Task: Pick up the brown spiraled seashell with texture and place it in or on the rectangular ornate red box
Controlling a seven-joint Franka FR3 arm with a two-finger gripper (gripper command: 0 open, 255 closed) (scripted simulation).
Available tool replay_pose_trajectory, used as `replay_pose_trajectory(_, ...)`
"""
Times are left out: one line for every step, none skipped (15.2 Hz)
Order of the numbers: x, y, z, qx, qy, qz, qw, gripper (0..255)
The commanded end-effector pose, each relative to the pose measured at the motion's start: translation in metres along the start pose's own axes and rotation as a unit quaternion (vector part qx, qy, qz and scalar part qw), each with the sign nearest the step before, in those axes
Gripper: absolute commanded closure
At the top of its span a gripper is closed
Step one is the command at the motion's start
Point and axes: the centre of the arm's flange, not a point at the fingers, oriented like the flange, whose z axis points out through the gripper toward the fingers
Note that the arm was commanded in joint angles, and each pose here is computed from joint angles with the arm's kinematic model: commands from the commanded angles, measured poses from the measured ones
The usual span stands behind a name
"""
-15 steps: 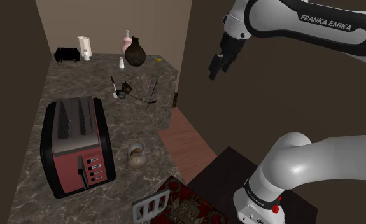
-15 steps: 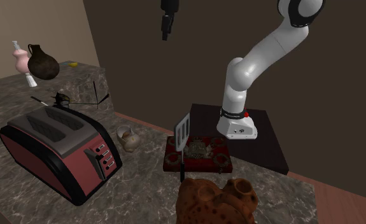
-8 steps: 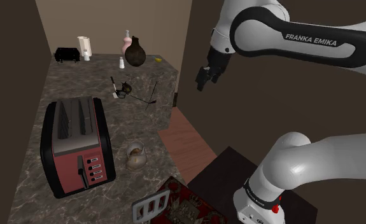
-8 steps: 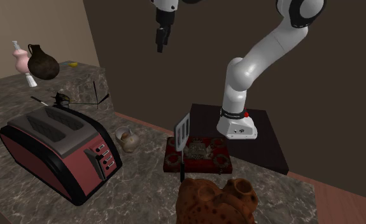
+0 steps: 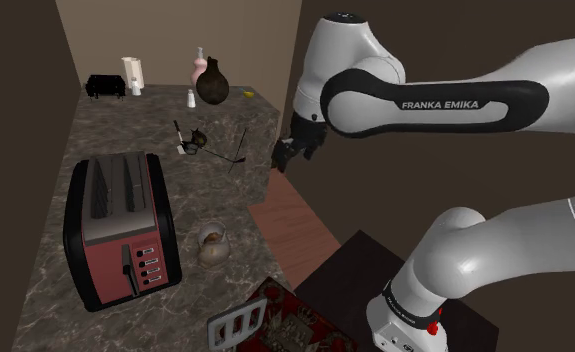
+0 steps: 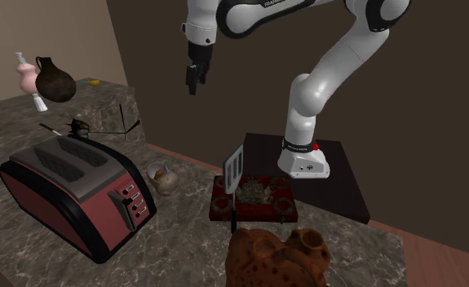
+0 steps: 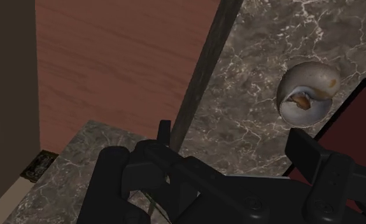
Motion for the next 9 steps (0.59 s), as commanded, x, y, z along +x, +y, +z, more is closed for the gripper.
replay_pose_trajectory(0.005, -0.02, 0.017, 0.003, 0.001, 0.011, 0.9999, 0)
replay_pose_trajectory(0.006, -0.03, 0.025, 0.004, 0.001, 0.016, 0.9999, 0)
replay_pose_trajectory(0.007, -0.04, 0.033, 0.005, 0.001, 0.021, 0.9998, 0)
replay_pose_trajectory(0.009, -0.05, 0.041, 0.006, 0.001, 0.026, 0.9996, 0)
replay_pose_trajectory(0.01, -0.059, 0.05, 0.007, 0.001, 0.031, 0.9995, 0)
replay_pose_trajectory(0.012, -0.069, 0.058, 0.008, 0.001, 0.036, 0.9993, 0)
replay_pose_trajectory(0.014, -0.079, 0.066, 0.01, 0.001, 0.041, 0.9991, 0)
replay_pose_trajectory(0.016, -0.089, 0.074, 0.011, 0.001, 0.046, 0.9989, 0)
replay_pose_trajectory(0.018, -0.099, 0.082, 0.012, 0.001, 0.051, 0.9986, 0)
